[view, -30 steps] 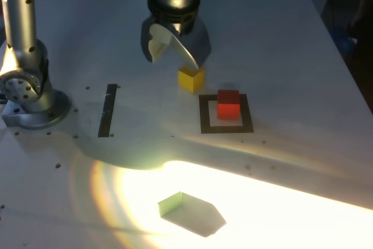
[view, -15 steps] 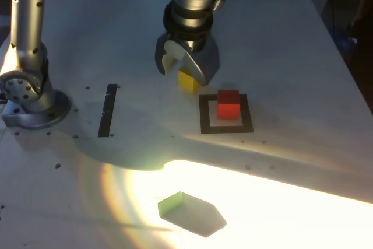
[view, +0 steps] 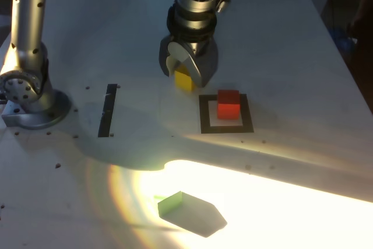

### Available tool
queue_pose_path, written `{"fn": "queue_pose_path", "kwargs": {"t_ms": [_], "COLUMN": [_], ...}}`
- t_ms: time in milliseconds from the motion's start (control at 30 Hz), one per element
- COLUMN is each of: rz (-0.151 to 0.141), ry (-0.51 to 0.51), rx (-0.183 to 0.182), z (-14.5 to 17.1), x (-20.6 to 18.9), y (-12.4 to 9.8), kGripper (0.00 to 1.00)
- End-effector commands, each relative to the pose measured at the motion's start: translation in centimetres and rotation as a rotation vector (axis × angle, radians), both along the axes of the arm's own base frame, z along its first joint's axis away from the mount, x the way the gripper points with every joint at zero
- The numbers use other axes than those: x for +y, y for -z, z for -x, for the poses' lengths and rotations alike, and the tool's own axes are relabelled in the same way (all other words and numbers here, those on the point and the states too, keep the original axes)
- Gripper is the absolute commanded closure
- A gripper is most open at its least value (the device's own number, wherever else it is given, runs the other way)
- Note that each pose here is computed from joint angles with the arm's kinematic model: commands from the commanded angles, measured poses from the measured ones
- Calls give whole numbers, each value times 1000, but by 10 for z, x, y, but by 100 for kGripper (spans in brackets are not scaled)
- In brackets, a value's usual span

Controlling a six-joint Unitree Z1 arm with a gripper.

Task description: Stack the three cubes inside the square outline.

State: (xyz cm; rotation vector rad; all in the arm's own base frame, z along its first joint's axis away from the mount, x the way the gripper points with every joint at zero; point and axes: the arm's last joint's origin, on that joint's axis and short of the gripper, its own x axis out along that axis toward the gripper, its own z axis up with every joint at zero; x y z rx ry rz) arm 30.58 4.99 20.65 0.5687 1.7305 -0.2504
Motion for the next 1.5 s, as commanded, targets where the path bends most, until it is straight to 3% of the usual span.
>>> {"fn": "queue_pose_path", "kwargs": {"t_ms": [0, 533, 733, 833, 1000, 1067, 1167, 1467], "rz": [9, 20, 10, 36, 116, 135, 138, 94], "ry": [5, 5, -36, -102, -224, -257, -290, -331], "rx": [15, -7, -18, -31, -95, -112, -116, -64], "z": [1, 0, -17, -27, -44, -51, -60, -75], "x": [-1, -6, -35, -51, -72, -76, -79, -78], "y": [3, -24, -67, -87, -105, -107, -103, -77], "kGripper": [71, 87, 86, 86, 86, 86, 86, 86]}}
